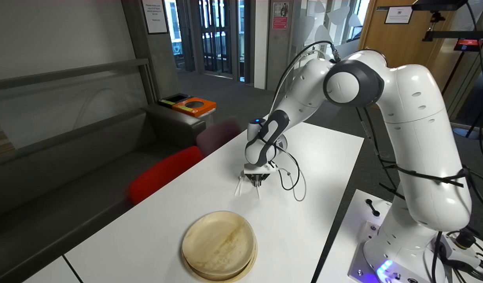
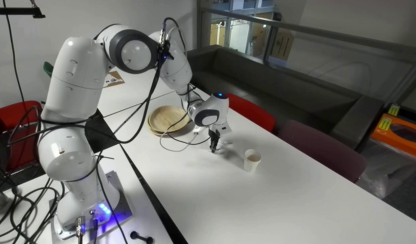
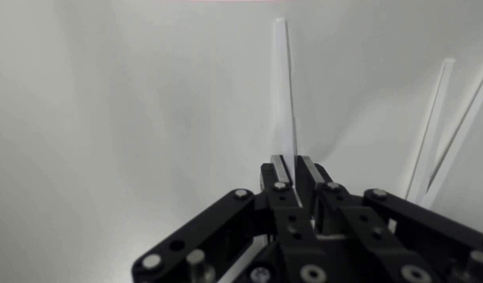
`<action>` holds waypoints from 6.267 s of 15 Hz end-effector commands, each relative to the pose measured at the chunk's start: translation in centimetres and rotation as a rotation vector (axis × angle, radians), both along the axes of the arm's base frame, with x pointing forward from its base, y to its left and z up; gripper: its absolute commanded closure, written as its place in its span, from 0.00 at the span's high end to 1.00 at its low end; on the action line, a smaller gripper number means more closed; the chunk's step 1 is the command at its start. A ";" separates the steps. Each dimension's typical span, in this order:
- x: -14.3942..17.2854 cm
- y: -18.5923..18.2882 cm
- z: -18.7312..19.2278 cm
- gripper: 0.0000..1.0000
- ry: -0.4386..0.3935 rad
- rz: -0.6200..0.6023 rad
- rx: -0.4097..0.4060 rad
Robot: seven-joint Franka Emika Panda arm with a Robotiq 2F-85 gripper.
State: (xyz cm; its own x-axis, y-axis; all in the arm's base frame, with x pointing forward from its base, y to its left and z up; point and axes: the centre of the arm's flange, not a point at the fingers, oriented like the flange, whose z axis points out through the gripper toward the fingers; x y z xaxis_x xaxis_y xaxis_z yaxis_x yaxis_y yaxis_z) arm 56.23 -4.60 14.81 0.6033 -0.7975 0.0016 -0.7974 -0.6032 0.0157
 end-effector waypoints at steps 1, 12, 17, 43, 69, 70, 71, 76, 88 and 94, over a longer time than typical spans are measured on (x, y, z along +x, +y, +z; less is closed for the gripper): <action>0.6 -0.2 0.6 0.16 0.015 0.018 0.019; 0.8 -0.1 0.9 0.05 0.006 0.021 0.019; 0.7 0.0 1.3 0.04 0.001 0.021 0.018; 4.0 1.8 7.4 0.05 -0.122 0.020 0.002; 5.8 2.6 3.6 0.04 -0.057 0.031 0.005; 5.8 2.7 3.6 0.03 -0.055 0.032 0.006; 5.7 2.8 3.6 0.03 -0.053 0.033 0.007; 5.8 2.6 3.5 0.03 -0.050 0.032 0.011; 6.2 2.6 2.6 0.03 -0.043 0.033 0.011; 6.5 2.6 3.0 0.05 -0.053 0.032 0.022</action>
